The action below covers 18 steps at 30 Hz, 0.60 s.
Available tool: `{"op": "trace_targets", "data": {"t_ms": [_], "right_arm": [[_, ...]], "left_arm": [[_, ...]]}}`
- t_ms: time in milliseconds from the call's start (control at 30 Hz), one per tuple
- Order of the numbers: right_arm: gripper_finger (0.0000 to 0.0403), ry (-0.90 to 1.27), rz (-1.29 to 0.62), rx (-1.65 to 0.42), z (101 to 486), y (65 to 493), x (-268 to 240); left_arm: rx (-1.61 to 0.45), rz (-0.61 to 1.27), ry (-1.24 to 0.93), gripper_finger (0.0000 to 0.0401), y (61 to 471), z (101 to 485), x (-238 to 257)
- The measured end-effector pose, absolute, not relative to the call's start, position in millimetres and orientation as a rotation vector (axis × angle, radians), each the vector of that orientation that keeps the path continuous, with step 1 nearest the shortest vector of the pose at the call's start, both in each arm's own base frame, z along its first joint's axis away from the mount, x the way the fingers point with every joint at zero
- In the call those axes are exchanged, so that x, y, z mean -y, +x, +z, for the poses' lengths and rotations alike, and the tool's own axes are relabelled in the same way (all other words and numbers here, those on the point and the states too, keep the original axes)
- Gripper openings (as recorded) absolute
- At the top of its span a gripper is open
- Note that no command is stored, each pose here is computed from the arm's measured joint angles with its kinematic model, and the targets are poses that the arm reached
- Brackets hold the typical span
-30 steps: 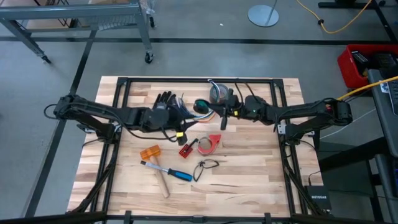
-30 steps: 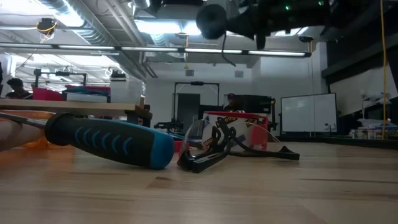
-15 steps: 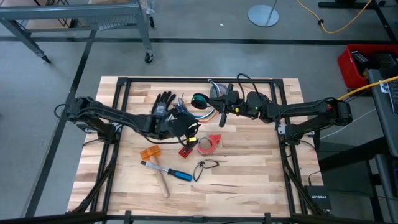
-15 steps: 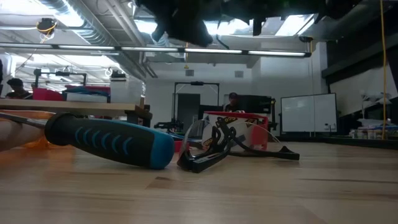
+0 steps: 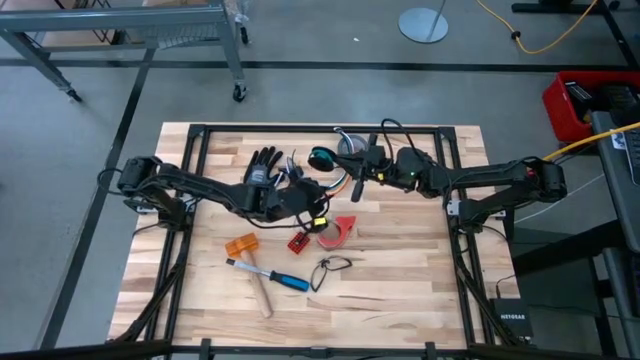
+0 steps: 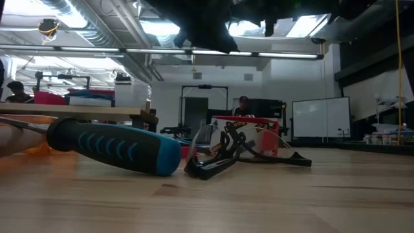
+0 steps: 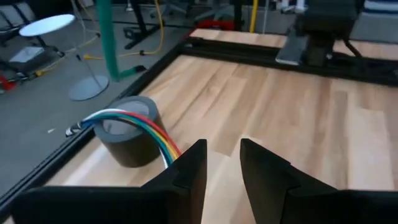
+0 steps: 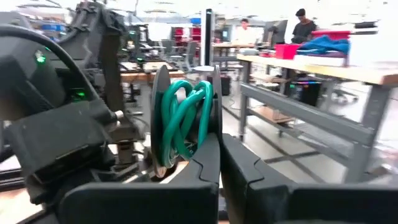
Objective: Coil cords
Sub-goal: Coil the wire onto the spool
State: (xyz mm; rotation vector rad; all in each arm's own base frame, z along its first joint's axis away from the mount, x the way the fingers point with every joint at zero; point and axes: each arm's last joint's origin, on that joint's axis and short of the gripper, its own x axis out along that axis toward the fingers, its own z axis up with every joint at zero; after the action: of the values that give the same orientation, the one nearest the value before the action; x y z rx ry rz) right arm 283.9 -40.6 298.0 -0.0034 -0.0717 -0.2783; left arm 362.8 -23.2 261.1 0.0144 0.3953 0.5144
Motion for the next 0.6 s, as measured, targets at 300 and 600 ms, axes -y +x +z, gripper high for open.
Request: {"op": "trace_targets", "data": {"t_ms": [300,600], "right_arm": [[0.0002,0.017,-0.351,0.101,314.7,263.8,54.6],[0.0002,0.045,-0.250,0.169,322.4,261.9,50.8]], "left_arm": [[-0.253,0.644,0.054,0.0071,366.5,275.5,15.5],[-0.146,0.715,0.044,0.0051,368.4,286.7,6.7]]}}
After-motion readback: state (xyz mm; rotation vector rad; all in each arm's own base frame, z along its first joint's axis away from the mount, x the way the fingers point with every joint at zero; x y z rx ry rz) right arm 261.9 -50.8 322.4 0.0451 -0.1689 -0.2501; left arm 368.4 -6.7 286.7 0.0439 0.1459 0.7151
